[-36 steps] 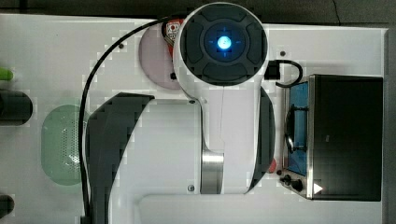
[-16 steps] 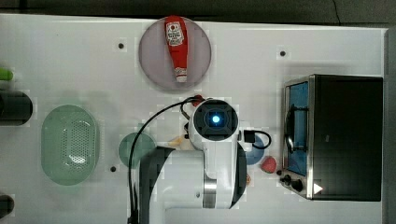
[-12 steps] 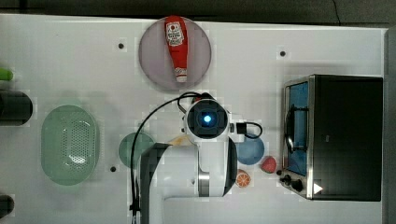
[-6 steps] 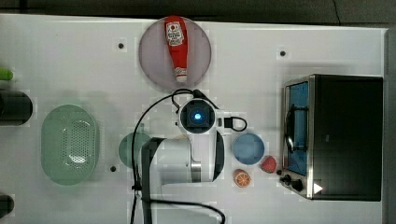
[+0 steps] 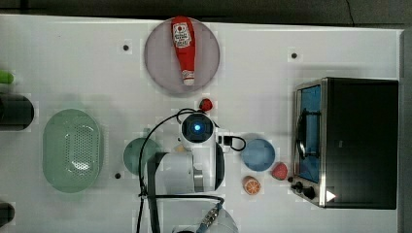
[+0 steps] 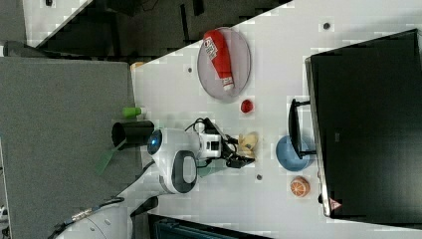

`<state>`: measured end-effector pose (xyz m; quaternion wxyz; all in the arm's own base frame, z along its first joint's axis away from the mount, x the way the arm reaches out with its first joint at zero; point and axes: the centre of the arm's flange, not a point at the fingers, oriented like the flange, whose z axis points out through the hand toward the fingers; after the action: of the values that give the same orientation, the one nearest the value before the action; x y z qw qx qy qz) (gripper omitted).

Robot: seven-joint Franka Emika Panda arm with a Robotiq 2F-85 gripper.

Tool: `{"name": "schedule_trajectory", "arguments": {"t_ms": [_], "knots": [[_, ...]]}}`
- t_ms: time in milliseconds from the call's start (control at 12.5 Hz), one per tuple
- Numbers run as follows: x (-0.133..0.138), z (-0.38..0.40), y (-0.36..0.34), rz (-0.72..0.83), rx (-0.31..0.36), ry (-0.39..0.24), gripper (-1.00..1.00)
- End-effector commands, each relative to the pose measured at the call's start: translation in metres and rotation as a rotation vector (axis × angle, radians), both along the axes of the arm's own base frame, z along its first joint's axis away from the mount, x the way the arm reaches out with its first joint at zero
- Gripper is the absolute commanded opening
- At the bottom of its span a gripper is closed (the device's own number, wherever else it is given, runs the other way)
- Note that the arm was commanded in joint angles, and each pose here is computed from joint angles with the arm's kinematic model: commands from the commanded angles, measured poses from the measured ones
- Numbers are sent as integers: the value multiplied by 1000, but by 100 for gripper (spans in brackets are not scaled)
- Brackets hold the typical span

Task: Pick banana from table and place on oven.

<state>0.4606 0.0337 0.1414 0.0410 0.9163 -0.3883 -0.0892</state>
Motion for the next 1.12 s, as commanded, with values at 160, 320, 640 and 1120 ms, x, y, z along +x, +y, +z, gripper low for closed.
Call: {"name": "schedule_trajectory", "arguments": {"t_ms": [160, 320, 640, 1120], "knots": [[13, 15, 6, -56, 7, -91, 18], [16, 17, 8, -54, 10, -110, -27], [20, 31, 8, -54, 11, -138, -50], [48, 167, 6, -55, 3, -319, -50]]}}
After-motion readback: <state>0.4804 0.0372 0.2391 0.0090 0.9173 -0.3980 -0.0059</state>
